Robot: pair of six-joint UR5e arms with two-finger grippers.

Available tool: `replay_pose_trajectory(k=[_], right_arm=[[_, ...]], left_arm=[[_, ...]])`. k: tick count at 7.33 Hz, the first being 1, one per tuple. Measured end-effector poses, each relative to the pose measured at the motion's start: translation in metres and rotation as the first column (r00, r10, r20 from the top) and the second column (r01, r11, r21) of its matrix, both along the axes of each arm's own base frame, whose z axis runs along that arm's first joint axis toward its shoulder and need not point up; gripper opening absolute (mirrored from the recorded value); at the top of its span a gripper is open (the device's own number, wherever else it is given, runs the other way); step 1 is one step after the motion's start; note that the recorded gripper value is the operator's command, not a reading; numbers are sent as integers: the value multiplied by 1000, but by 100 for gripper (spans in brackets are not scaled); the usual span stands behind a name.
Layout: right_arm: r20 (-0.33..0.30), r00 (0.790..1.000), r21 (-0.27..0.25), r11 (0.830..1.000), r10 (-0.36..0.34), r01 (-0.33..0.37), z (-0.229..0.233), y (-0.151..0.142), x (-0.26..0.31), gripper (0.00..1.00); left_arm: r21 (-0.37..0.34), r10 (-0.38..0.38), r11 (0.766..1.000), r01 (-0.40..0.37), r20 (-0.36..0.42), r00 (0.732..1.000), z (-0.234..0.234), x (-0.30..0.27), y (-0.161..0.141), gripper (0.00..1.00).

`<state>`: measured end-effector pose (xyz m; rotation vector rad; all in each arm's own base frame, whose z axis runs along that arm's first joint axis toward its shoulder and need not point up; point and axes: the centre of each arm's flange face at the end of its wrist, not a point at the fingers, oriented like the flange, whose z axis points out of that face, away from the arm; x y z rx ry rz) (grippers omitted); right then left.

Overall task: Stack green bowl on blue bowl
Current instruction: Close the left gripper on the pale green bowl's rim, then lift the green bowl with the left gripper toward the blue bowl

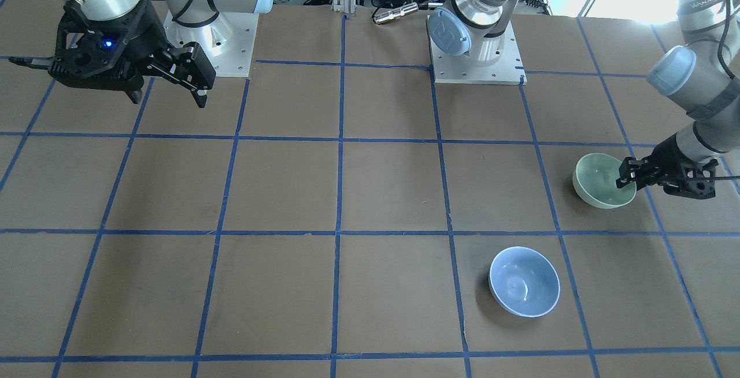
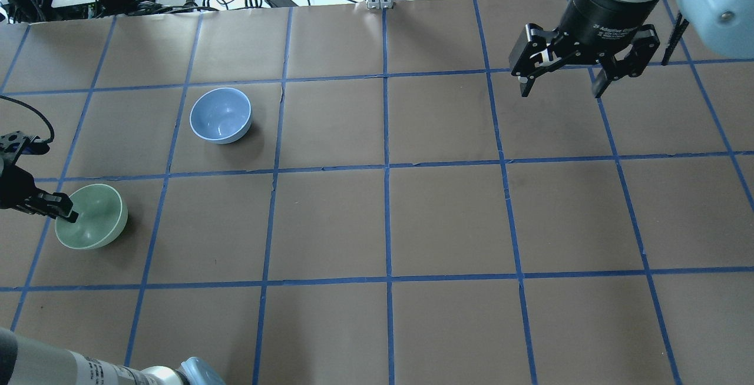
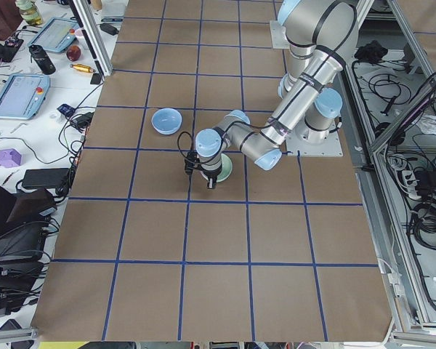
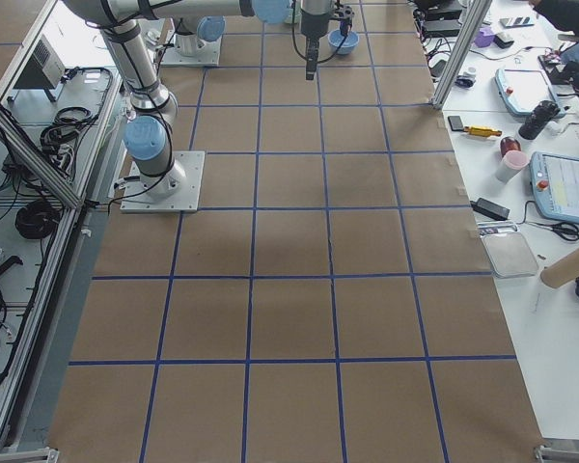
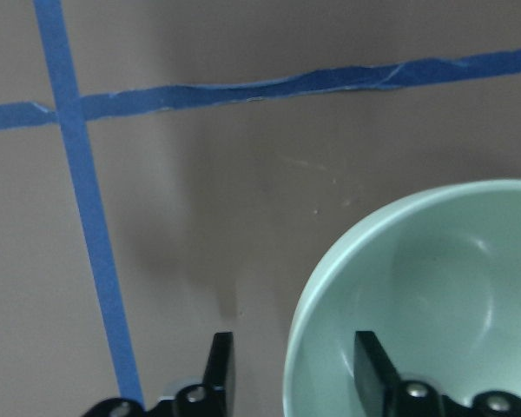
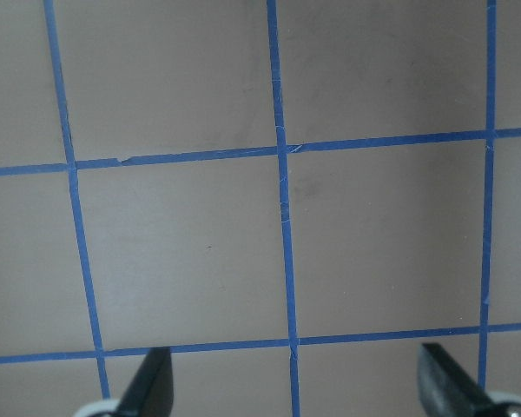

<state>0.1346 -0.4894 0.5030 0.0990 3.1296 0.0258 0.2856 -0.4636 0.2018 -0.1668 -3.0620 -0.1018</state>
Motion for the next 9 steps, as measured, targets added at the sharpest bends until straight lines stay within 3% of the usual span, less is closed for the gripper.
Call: replay_pose_trajectory(k=[5,7,9], right_arm=[[0,1000,0,1000,0,0,0,0,0,100],[0,1000,0,1000,0,0,0,0,0,100],[0,1000,0,1000,0,0,0,0,0,100]], left_arm=[[-36,16,999,-15,19,1000,37,0,-15,0],[-50,8,999,-6,33,999,65,-31,-49,0],[-43,48,998,-46,37,998,103,-104,-100,0]])
